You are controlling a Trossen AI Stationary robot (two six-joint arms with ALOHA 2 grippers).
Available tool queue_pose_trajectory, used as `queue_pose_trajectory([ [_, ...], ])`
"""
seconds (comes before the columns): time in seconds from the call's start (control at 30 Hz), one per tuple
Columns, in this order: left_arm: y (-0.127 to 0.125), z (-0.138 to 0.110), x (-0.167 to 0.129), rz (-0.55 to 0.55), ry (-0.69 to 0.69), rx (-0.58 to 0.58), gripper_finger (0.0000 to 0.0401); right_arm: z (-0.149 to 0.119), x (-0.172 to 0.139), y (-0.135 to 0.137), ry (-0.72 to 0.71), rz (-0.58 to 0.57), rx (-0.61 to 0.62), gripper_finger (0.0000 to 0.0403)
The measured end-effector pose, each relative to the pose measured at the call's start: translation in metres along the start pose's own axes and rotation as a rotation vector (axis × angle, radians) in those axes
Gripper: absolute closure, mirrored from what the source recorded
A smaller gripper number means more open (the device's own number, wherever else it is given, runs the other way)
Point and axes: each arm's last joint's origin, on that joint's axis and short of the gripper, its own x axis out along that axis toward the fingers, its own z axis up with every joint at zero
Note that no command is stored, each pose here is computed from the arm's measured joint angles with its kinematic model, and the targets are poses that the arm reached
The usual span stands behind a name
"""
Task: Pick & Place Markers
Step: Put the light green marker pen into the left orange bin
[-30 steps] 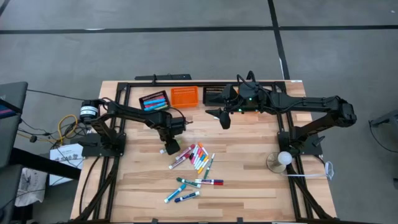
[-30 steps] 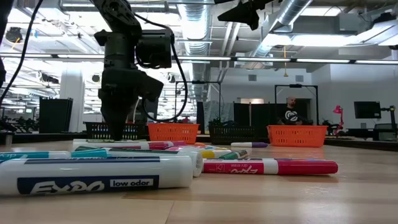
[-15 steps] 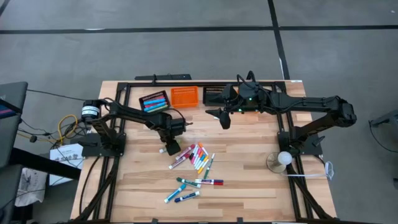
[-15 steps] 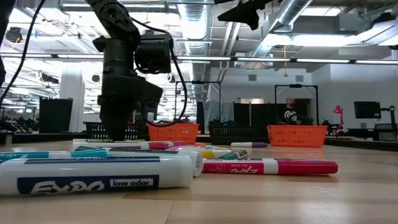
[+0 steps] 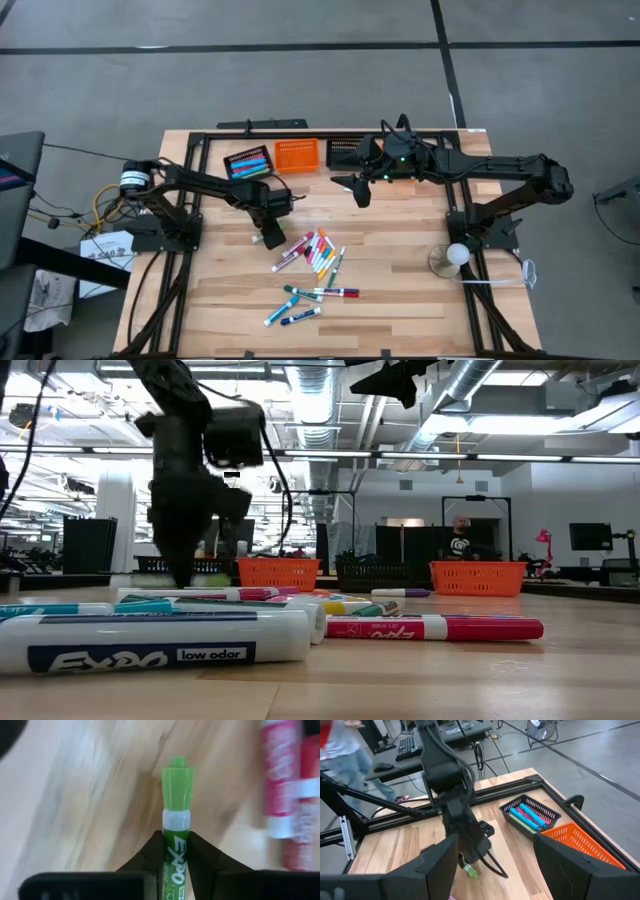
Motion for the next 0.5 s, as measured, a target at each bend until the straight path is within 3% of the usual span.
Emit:
queue_pose_trajectory([
  [0.27,0.003,-0.009,-0.072,-0.073,-0.264,0.008,0.0345,0.0,0.0,0.0,0.0,0.0,0.0,0.0154],
  [0.5,0.011,-0.027,-0.141,-0.116,-0.639,0.156,0.0345,0.0,0.0,0.0,0.001,-0.001,0.0,0.0154],
])
